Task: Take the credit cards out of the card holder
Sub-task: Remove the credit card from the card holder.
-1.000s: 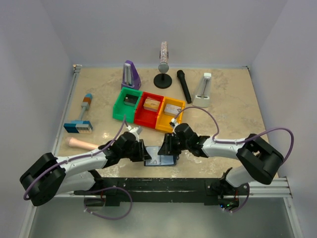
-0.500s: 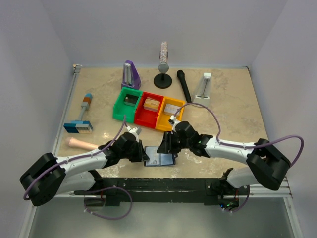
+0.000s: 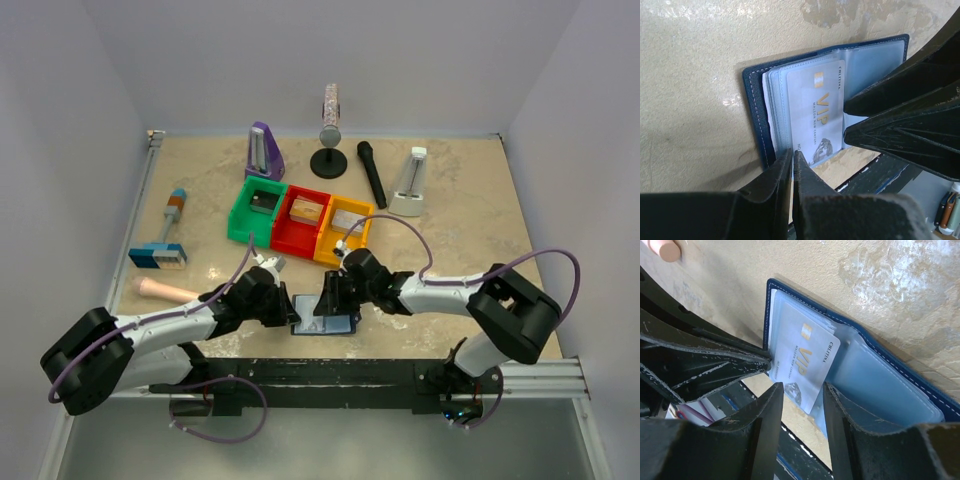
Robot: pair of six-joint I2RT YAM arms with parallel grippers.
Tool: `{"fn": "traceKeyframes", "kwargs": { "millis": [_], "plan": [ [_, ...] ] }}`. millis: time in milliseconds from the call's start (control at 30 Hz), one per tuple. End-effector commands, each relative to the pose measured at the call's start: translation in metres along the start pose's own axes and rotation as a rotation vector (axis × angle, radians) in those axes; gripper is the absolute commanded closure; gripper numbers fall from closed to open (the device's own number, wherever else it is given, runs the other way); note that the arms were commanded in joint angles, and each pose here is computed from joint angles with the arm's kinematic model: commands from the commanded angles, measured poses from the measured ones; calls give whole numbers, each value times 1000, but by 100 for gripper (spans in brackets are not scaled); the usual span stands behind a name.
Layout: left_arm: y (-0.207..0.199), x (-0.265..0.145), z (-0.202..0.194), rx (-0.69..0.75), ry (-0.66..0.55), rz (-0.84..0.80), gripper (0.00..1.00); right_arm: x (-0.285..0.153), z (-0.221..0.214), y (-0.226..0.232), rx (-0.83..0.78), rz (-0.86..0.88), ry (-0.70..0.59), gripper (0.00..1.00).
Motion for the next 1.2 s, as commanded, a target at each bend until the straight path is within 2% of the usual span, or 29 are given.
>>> {"fn": "traceKeyframes", "kwargs": {
  "millis": [0,667,1167],
  "plan": [
    [8,3,-5,11,1,30,90,3,3,13,7,62,-4,58],
    [19,5,-15,-7,31,81,93,8,1,-6,85,13,-21,60],
    [24,9,-22,-17,57,92,97,5,2,-3,93,190,-58,60]
  ]
}}
Point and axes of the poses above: each gripper's point midway between its finger pads, its own x axis out along the fingers, its own y axis along the line the jaws close on, z = x × y, the point moved 6 cm from there along -x, back along the fingers, and after that the axes turned 15 degrees about x, right-handed, at the moved point
